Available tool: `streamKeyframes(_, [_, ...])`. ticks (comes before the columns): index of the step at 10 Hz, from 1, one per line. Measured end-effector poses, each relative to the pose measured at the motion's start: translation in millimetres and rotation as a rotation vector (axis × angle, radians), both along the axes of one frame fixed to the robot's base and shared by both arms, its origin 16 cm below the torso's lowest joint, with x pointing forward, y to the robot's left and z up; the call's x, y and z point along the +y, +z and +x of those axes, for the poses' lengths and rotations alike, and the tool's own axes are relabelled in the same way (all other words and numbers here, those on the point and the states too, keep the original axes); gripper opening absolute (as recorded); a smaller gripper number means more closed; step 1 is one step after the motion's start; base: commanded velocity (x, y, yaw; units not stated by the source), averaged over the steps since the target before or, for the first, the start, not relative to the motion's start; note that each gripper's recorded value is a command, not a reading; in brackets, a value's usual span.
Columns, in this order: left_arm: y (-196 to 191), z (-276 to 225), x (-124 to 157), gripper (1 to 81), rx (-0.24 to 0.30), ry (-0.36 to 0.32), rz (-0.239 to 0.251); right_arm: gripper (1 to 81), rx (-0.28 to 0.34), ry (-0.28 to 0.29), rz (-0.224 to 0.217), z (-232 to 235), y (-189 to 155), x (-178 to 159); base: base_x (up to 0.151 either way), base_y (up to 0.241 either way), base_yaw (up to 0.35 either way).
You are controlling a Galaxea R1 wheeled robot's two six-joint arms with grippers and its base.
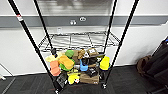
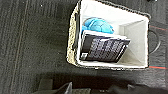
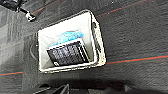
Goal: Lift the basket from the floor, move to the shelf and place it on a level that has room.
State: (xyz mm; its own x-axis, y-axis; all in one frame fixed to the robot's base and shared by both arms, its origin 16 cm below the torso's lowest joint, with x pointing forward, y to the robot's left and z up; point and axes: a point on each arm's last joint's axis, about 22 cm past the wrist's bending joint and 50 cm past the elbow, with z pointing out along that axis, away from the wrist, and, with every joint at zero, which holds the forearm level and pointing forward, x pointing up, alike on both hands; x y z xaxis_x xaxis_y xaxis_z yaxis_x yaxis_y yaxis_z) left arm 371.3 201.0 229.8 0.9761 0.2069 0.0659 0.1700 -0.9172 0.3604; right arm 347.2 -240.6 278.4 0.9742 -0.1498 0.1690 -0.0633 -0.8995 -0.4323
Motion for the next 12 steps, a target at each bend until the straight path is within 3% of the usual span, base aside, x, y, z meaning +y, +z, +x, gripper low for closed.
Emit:
streamKeyframes(3, [-17.9, 20.5, 5.6, 81.1, -0.033, -0.001, 0.007, 81.1, -0.027, 0.018, 0.002, 28.0, -23.8, 18.7, 0.000, 0.000, 0.000])
streamKeyframes(7, [-42.9, 43.7, 6.4, 81.1, -0.078, 0.000, 0.008, 81.1, -0.028, 0.039, -0.044, 56.1, -60.5, 11.7, 0.000, 0.000, 0.000])
streamKeyframes(9, [-56.6, 53.0, 7.0, 81.1, -0.098, -0.001, 0.009, 81.1, -0.028, 0.036, -0.088, 64.5, -79.2, -12.5, 0.000, 0.000, 0.000])
streamKeyframes(12, [-80.4, 54.1, 8.1, 81.1, -0.103, 0.000, 0.010, 81.1, -0.059, 0.034, -0.082, 85.7, -96.3, -9.4, 0.000, 0.000, 0.000])
